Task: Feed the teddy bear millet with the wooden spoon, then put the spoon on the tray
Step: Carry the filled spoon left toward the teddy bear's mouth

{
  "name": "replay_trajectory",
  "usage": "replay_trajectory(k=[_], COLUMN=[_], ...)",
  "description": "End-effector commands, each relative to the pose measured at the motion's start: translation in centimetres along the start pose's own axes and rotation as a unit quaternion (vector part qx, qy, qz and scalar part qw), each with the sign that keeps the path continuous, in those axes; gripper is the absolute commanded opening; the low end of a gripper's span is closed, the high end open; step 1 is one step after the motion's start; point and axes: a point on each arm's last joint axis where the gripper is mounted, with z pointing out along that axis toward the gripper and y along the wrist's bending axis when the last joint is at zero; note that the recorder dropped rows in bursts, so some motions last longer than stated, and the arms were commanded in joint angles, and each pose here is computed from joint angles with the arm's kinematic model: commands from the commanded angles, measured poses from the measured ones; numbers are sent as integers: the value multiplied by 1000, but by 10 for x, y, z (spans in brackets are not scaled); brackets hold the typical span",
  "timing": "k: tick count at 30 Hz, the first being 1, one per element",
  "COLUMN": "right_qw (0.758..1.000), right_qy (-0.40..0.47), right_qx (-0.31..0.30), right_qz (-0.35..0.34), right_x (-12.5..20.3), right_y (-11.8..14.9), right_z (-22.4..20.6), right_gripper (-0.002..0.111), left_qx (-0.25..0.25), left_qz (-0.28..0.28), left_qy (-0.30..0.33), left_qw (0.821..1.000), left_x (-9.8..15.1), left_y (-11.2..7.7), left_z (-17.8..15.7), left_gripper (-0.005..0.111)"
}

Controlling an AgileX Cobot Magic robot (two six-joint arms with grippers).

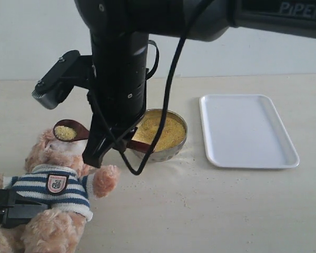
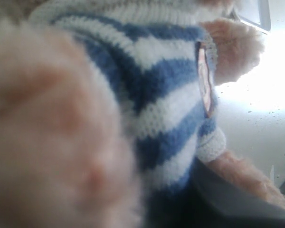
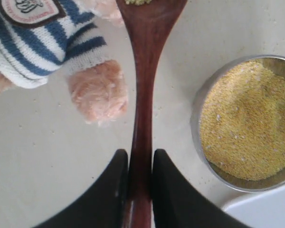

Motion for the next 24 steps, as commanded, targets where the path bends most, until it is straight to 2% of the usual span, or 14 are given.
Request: replay_trajectory(k=[1,9,16,24], right_qw=[1000,999,998,983], right_qy=[-1,12,-9,14], right_qx=[15,37,43,129], right_qz=[-19,-30,-35,-131], right_x=[-8,-12,-18,-29], right_y=[6,1,4,30], right_z=[9,35,36,31], right_gripper=[14,14,14,14], left_qx=[12,10,10,10], left_qz=[1,1,1,1], left_qy=[-2,-2,-2,-2], left_qw=[1000,1000,1000,1000], left_x=[0,0,0,0], left_y=[-2,-2,-2,-2], left_z=[0,0,0,0], left_gripper=[7,7,7,7])
